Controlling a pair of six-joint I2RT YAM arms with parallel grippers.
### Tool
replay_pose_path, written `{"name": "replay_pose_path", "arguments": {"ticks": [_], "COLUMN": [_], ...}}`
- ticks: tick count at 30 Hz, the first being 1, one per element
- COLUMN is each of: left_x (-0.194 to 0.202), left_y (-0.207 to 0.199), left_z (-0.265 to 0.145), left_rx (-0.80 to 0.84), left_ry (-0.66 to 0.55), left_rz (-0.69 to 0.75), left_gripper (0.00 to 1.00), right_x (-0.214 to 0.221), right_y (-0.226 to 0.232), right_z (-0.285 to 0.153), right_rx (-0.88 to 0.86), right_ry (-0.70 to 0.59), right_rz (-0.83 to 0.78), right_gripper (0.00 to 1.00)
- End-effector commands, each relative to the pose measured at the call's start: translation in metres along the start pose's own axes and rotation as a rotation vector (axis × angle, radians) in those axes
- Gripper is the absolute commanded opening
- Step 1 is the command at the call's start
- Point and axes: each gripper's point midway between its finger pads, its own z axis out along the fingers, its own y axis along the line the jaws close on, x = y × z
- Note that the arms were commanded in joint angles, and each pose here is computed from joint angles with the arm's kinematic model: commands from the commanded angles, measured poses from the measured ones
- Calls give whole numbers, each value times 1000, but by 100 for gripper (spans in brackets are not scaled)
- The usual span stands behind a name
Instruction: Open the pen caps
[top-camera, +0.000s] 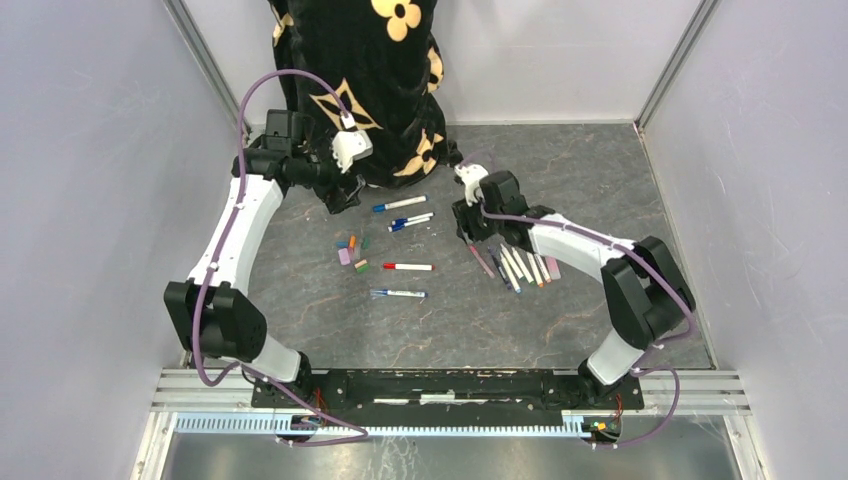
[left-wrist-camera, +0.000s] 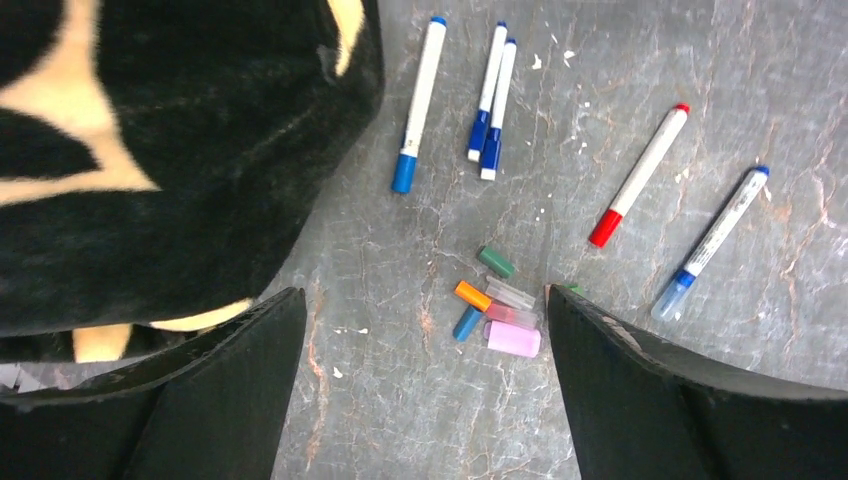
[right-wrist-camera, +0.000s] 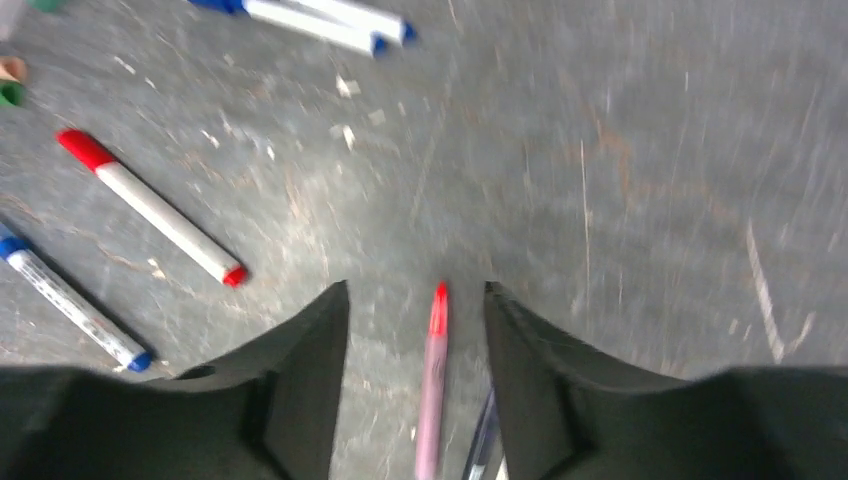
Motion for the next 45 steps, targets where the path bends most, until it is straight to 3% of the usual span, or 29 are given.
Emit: {"name": "replay_pose_path", "arguments": {"ticks": [1,9,21,28,40,45], "left_x": [-27,-19,-6,-3,7,6], "left_y": [10,20,12,11,4,4], "left_z": [-31,-38,-33,-32,-27,-27], "left_rx": [-84,-140,-101,-94,-51,-51], "left_ry": [-66,-55,-22,-11,17,13], "left_rz": [-46,-133,-144,-128,-129,-135], "left_gripper": [98,100,100,100,100,100], "right_x": [-63,-103,-102,-78,-41,-60], "right_y": [24,43,43,45,38,28], "right_z": [22,85,150,150,141,125], "right_rx": [-154,-273,-258,-276,-256,-196], "right_ry": [-119,-150,-95,-46,23,-45], "right_rz": [-187,-392,-392,-412,-401,-326], "right_gripper": [60,62,41,38,50,52]}}
